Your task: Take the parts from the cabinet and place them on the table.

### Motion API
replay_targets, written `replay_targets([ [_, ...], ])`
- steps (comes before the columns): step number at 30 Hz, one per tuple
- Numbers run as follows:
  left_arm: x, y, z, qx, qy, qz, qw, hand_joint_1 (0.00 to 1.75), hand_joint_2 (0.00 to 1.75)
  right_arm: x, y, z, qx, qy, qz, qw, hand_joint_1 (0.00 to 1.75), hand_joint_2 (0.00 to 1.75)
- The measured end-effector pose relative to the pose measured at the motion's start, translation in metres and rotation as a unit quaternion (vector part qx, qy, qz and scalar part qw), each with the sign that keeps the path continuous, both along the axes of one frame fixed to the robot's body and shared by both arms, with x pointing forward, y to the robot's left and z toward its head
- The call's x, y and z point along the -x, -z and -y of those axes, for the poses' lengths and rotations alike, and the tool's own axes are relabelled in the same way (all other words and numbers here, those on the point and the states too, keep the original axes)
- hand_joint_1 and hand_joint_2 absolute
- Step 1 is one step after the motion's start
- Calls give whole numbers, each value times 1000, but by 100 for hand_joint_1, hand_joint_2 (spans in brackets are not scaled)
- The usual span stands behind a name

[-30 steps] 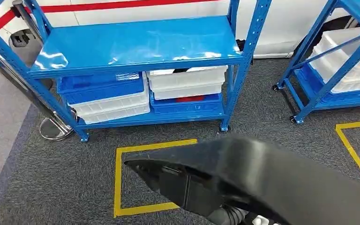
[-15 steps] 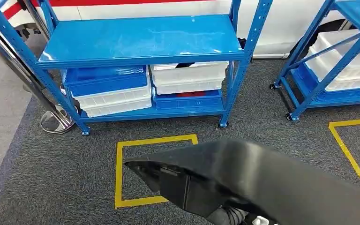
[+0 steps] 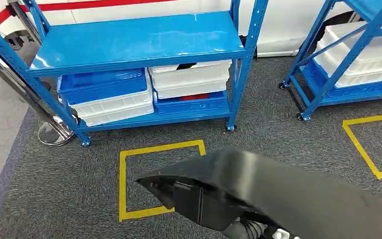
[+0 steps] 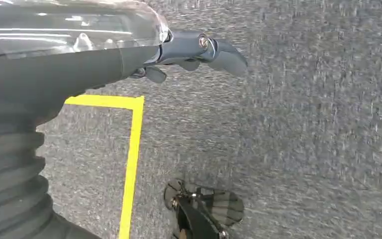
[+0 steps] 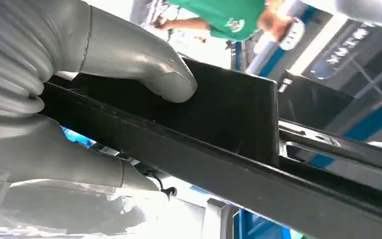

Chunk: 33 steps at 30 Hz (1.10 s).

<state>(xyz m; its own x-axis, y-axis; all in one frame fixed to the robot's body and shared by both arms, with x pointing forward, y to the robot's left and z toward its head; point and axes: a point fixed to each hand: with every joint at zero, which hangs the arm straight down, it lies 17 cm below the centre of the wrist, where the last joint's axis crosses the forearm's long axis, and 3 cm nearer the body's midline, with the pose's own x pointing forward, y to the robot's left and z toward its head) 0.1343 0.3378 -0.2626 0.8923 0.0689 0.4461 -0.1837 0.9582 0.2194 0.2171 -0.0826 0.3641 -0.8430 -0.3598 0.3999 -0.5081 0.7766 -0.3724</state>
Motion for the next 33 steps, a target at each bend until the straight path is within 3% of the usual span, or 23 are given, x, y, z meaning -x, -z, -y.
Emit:
replay_targets([
  [3,5,1,-3,-4,-5,-1,1000,0,175,2,0,0,-1,19,13,1000,175,175],
  [14,8,1,-5,-4,-12,-1,1000,0,175,12,5,-5,11,7,18,1000,175,175],
  [20,9,1,-3,-3,3,-4,1000,0,175,23,3,-13,19,12,49,999,175,175],
  [24,8,1,-9,-11,-6,-3,1000,0,175,30,4,-19,20,-15,40,999,175,175],
  [29,22,0,-23,-30,-58,1,998,0,175,31,12,-36,36,-102,-1,994,175,175],
  [33,22,-1,-22,-26,-70,8,997,0,175,21,10,-40,36,-105,-5,994,175,175],
])
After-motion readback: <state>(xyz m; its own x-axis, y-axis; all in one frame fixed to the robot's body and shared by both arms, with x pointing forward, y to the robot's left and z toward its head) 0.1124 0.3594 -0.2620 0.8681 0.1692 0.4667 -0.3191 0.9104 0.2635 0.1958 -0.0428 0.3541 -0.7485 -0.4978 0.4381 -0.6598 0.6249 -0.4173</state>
